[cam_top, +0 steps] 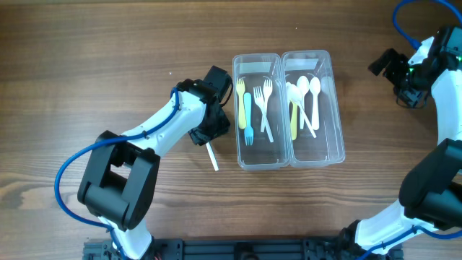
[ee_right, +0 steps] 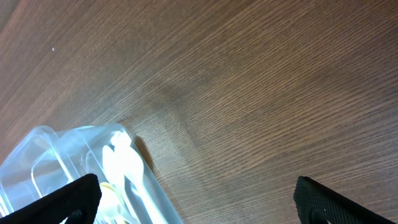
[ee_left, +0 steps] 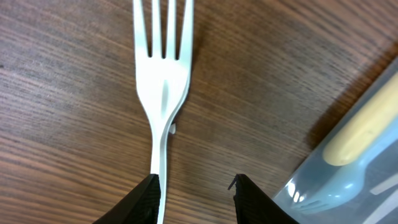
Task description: Pack container
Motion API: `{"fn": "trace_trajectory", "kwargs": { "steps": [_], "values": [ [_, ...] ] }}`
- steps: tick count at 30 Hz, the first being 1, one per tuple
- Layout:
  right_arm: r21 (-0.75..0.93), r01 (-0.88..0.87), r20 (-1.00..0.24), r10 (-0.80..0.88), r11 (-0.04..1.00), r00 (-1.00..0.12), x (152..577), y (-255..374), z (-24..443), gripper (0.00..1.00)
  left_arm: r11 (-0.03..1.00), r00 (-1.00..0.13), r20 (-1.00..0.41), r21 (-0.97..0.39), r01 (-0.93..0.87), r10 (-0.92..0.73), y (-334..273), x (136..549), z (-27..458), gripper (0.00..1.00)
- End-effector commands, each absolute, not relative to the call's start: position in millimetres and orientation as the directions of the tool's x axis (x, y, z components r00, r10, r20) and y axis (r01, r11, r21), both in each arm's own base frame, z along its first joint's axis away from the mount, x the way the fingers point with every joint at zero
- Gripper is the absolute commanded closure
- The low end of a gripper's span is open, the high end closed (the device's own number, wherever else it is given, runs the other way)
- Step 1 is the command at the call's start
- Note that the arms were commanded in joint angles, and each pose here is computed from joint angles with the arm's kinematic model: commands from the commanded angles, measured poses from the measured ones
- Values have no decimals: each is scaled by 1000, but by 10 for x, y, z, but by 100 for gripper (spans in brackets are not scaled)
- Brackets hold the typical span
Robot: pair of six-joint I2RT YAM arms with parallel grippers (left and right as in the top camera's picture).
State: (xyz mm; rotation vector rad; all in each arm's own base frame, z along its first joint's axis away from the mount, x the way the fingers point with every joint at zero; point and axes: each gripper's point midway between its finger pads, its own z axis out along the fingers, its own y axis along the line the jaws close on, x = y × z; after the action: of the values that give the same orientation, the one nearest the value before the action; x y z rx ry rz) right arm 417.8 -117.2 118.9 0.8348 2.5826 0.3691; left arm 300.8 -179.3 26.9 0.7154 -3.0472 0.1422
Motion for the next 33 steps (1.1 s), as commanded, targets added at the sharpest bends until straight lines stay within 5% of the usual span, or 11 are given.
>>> {"fn": "trace_trajectory", "kwargs": {
  "steps": [1,7,14,22,24,28,33],
  "values": [
    [368,489,-288,597,791,-749,4191,-1146,1166,1,881,-882,29,-34,-471,-470,-1688,2956,219,57],
    [368,489,-288,597,791,-748,4192,-1147,1166,0,908,-910,-9,67,-414,-414,-1463,2866,133,56],
    [368,489,-288,597,791,-749,4190,-1146,1165,0,953,-952,-44,16,-303,-302,-1485,2894,-114,59],
    [368,490,-284,598,790,-750,4183,-1142,1162,0,953,-952,-48,-8,-303,-303,-1530,2928,-109,96],
    [368,491,-284,598,790,-750,4183,-1142,1162,0,952,-951,-55,-17,-305,-305,-1541,2967,-70,96],
    [368,490,-284,598,790,-750,4184,-1142,1162,0,979,-972,-116,-58,-197,-202,-1612,3235,316,96],
    [368,490,-285,598,790,-750,4183,-1143,1162,1,985,-943,-318,-165,-44,-95,-1901,3722,1420,96]
  ]
}}
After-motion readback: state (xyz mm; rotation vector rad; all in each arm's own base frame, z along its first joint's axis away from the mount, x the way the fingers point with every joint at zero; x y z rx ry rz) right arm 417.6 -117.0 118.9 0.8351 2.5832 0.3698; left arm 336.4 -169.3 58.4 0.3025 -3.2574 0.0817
